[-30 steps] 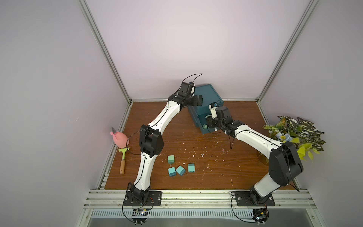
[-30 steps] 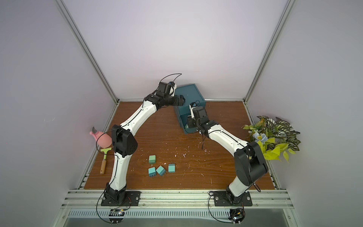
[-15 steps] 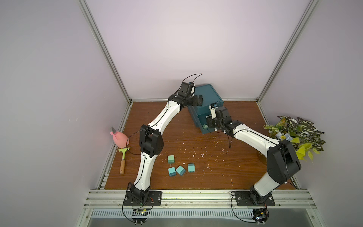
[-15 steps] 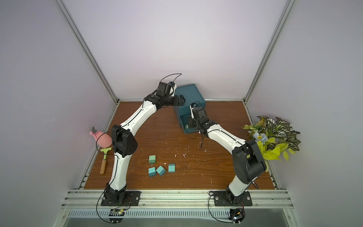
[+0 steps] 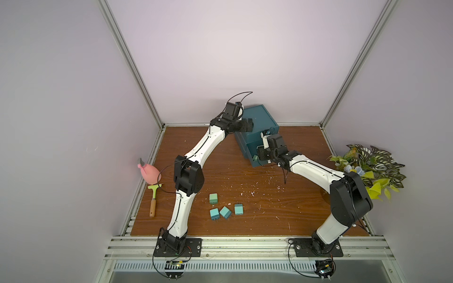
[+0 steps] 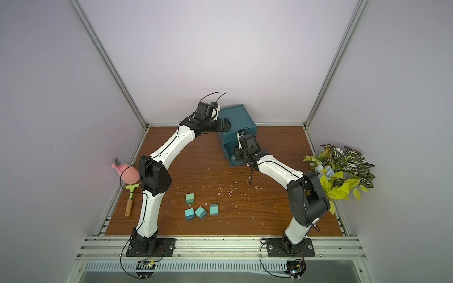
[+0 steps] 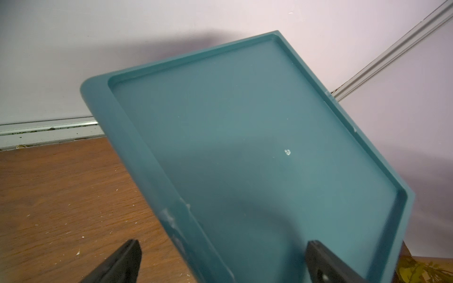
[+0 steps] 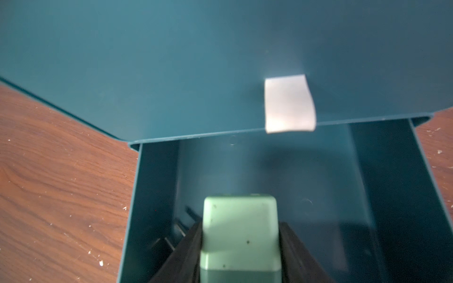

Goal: Place the plugs into the drawer by color
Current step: Place the plug in the drawer, then pick up the plug from the center of the board.

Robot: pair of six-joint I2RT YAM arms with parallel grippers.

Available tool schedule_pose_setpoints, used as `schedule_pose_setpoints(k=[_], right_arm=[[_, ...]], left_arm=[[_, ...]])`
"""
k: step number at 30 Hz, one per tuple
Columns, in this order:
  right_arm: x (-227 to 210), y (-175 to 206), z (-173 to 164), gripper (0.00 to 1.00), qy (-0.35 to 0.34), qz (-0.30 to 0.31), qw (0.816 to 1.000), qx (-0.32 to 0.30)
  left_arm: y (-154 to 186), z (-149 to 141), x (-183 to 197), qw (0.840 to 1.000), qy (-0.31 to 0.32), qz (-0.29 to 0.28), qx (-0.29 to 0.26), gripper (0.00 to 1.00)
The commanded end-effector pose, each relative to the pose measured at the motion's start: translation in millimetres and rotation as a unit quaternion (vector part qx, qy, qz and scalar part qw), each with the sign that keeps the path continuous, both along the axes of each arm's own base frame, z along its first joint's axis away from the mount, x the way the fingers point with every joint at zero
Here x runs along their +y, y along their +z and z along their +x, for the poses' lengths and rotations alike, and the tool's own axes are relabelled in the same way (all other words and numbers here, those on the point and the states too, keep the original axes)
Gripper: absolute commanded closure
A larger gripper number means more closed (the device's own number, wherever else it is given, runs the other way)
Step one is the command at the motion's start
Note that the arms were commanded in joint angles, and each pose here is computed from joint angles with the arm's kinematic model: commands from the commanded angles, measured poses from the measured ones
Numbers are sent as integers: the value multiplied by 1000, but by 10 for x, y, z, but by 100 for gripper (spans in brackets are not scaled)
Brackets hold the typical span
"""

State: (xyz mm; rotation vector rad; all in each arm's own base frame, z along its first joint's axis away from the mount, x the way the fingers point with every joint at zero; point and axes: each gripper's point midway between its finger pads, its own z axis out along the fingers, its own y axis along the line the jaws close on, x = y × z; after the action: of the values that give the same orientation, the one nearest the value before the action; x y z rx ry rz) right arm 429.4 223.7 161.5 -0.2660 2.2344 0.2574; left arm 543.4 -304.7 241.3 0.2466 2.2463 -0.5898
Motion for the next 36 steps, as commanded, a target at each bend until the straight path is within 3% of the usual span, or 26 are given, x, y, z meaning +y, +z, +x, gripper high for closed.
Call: schedule_pose_setpoints(k=[1, 10, 17, 26, 36], right_arm=[[-57, 140, 27, 46, -13, 5, 1000, -21], [-53, 401, -60, 40, 0, 23, 999, -36], [321, 695, -509, 38, 113, 101, 986, -73], [1491, 104, -1373, 38, 285, 73, 955, -41], [2293, -446, -1842, 38, 383, 39, 923, 2]], left_arm=[[88, -33, 87, 1000, 4, -1, 0, 1], [104, -50, 89, 1000, 4, -3, 1, 1], [100, -58, 83, 1000, 3, -6, 3, 1], [158, -59, 79, 1000, 4, -12, -1, 1], [165, -73, 66, 1000, 0, -15, 1, 1]])
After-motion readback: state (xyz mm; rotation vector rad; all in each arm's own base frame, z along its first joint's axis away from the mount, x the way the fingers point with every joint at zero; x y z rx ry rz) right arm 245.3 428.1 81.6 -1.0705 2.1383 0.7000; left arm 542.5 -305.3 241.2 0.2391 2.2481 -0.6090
